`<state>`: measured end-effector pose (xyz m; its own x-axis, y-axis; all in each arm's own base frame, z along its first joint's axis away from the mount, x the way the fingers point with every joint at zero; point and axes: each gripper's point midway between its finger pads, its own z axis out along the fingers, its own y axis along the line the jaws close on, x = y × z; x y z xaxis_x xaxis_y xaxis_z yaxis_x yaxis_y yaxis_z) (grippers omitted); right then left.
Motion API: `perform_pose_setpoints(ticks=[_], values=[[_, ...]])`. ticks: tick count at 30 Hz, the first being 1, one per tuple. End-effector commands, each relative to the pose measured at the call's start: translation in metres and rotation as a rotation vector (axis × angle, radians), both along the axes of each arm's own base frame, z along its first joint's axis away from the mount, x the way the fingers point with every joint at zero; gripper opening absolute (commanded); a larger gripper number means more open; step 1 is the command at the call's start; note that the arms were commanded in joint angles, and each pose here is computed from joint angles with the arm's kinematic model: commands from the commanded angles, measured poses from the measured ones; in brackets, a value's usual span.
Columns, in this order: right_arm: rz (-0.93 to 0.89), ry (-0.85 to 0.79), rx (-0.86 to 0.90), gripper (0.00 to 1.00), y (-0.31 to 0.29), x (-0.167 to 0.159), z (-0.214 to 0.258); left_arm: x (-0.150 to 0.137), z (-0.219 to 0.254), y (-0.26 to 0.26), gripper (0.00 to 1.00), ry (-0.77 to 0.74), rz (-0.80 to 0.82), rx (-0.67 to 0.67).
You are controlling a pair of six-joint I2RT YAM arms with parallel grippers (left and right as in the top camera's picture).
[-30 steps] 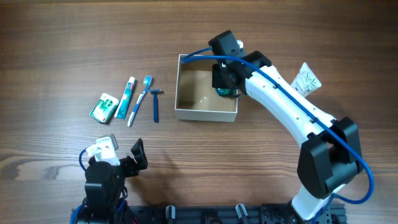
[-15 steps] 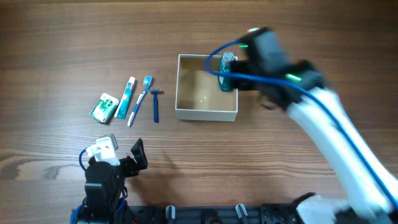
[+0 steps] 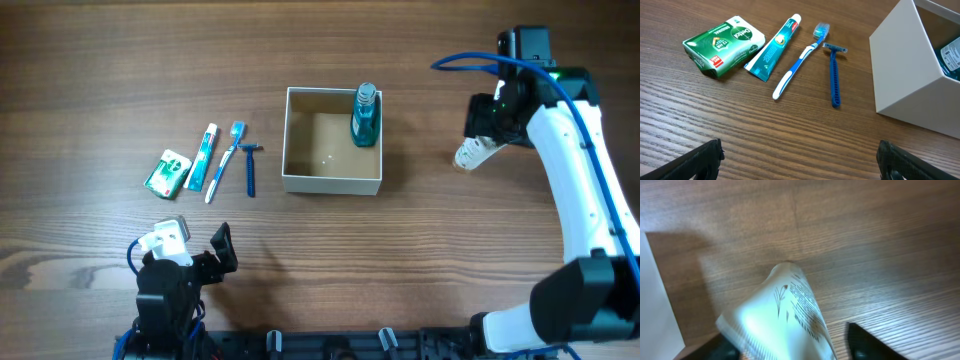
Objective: Pack container
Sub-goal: 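Grasp the white Pantene tube with the right gripper, then place the Pantene tube into the box beside the bottle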
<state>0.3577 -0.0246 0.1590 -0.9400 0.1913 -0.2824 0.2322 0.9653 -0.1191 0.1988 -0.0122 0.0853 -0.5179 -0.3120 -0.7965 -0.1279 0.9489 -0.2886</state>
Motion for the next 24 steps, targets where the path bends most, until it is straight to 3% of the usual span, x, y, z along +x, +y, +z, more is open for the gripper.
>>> perform_pose_setpoints(ticks=[1, 3, 6, 8, 11, 14, 18, 24], values=[[0.003, 0.015, 0.08, 0.35, 0.013, 0.0, -0.006, -0.001, -0.006, -0.001, 1.0, 0.013, -0.014, 0.004], [-0.034, 0.02, 0.09, 0.04, 0.013, -0.003, -0.006, -0.001, -0.006, -0.001, 1.0, 0.013, -0.013, 0.004], [-0.018, -0.045, 0.156, 0.04, 0.026, -0.008, 0.018, -0.001, -0.006, -0.001, 1.0, 0.013, -0.013, 0.004], [0.022, -0.187, 0.225, 0.04, 0.05, -0.018, 0.064, -0.001, -0.006, -0.001, 1.0, 0.013, -0.013, 0.004], [0.183, -0.423, 0.291, 0.04, 0.096, -0.061, 0.144, -0.001, -0.006, -0.001, 1.0, 0.013, -0.013, 0.004], [0.281, -0.51, 0.376, 0.04, 0.128, -0.101, 0.175, -0.001, -0.006, -0.001, 1.0, 0.013, -0.013, 0.004], [0.408, -0.405, 0.404, 0.04, 0.177, -0.101, 0.153, -0.001, -0.006, -0.001, 1.0, 0.013, -0.013, 0.004], [0.431, -0.287, 0.237, 0.04, 0.216, -0.028, 0.074, -0.001, -0.006, -0.001, 1.0, 0.013, -0.013, 0.004]])
